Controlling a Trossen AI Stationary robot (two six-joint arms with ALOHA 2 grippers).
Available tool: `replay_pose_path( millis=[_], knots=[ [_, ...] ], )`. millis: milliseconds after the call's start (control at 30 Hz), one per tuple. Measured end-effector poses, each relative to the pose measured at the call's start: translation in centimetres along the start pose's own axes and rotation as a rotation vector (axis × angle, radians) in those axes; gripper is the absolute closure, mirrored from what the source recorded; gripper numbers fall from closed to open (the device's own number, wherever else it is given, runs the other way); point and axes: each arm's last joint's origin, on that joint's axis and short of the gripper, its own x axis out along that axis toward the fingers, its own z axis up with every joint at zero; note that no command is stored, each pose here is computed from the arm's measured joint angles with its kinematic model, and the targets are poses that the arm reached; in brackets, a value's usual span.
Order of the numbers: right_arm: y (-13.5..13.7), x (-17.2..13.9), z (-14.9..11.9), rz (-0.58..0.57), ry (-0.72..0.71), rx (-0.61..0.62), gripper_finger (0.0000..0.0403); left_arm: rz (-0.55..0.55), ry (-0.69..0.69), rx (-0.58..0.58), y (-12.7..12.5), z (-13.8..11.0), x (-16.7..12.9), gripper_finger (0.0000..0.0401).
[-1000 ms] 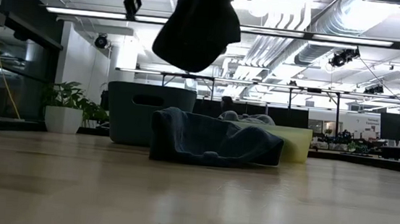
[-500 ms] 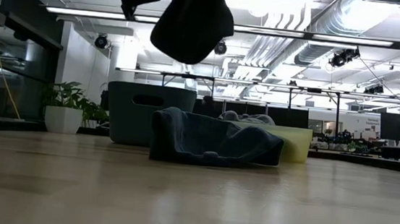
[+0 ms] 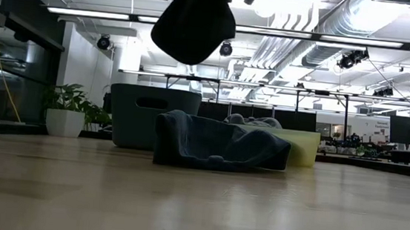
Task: Pick & Place hat
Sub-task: Put the left blue cap into the blue bin
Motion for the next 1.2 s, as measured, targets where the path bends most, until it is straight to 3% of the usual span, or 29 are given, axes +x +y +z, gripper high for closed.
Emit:
replay_pose_path(
  millis=[167, 333, 633, 967, 1200],
  knots=[
    [0.0, 0.0, 0.0, 0.001, -0.001, -0.026, 0.0402, 0.067, 0.051, 0.075, -0.6, 0.3, 0.0, 0.0245],
    [0.1, 0.0, 0.0, 0.022, 0.002, -0.023, 0.0403, 0.095, 0.061, 0.073, -0.5, 0.3, 0.0, 0.0245],
    [0.0, -0.1, 0.2, 0.025, -0.012, -0.011, 0.0403, 0.272, 0.026, 0.057, 0.2, 1.2, 1.2, 0.0245],
    [-0.9, 0.5, 0.3, 0.002, -0.004, -0.010, 0.0403, 0.203, 0.039, 0.079, -0.9, 1.2, 1.8, 0.0244],
    [-1.8, 1.1, 0.4, 0.003, -0.001, 0.005, 0.0403, 0.313, 0.063, -0.001, -1.1, 1.7, 1.6, 0.0244]
  ],
)
